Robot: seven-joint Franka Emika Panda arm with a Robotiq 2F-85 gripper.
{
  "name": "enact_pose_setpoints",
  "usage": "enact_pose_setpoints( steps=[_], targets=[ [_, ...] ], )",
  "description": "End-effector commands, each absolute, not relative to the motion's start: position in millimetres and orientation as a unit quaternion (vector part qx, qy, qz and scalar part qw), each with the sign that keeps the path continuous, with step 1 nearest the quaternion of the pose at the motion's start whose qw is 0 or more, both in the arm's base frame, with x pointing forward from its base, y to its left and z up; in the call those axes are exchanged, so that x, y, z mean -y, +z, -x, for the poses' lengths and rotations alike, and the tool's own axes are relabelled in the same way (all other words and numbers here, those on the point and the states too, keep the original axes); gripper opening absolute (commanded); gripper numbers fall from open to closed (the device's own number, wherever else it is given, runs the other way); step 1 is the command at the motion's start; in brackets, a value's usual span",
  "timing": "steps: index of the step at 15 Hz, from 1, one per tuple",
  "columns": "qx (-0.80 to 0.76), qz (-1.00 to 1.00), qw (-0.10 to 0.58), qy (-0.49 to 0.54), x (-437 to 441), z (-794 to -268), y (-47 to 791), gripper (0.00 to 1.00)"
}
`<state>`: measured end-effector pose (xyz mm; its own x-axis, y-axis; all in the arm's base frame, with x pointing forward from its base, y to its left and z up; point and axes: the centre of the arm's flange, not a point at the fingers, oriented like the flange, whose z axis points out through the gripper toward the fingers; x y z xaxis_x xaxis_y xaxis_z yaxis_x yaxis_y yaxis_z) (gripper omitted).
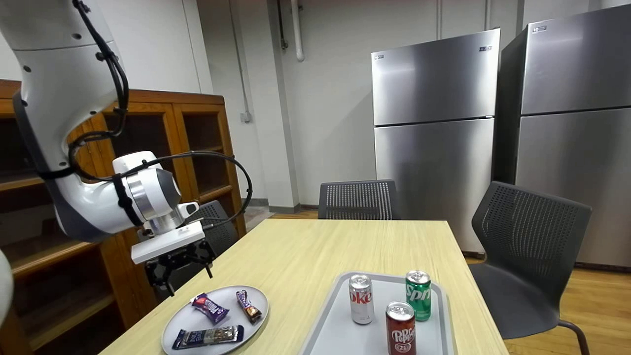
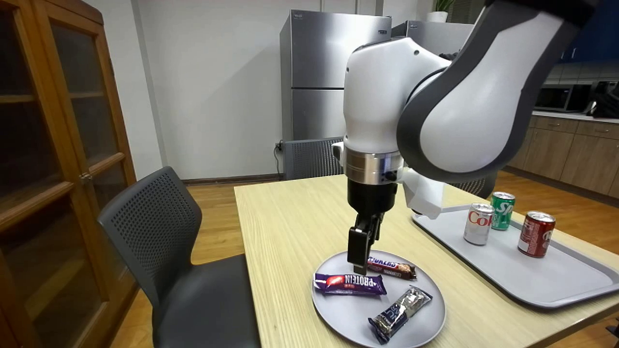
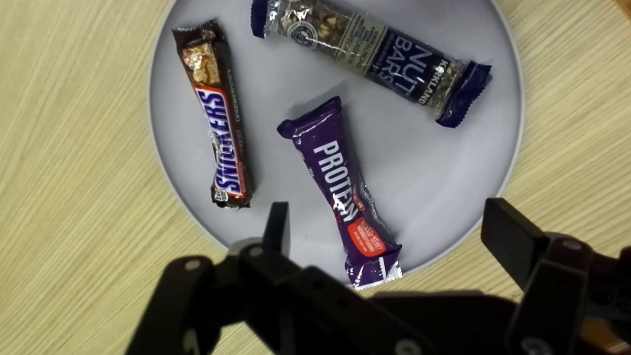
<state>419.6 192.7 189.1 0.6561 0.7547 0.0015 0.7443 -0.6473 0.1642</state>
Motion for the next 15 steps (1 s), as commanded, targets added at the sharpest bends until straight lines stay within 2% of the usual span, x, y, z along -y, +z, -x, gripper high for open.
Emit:
enact_pose_setpoints(
  steps=[1,15],
  targets=[
    [-0.405,-0.910,0.083,0.036,-208,-436,164,1.00],
    [-0.401,-0.913,0.077,0.025,-209,-466,122,1.00]
  ],
)
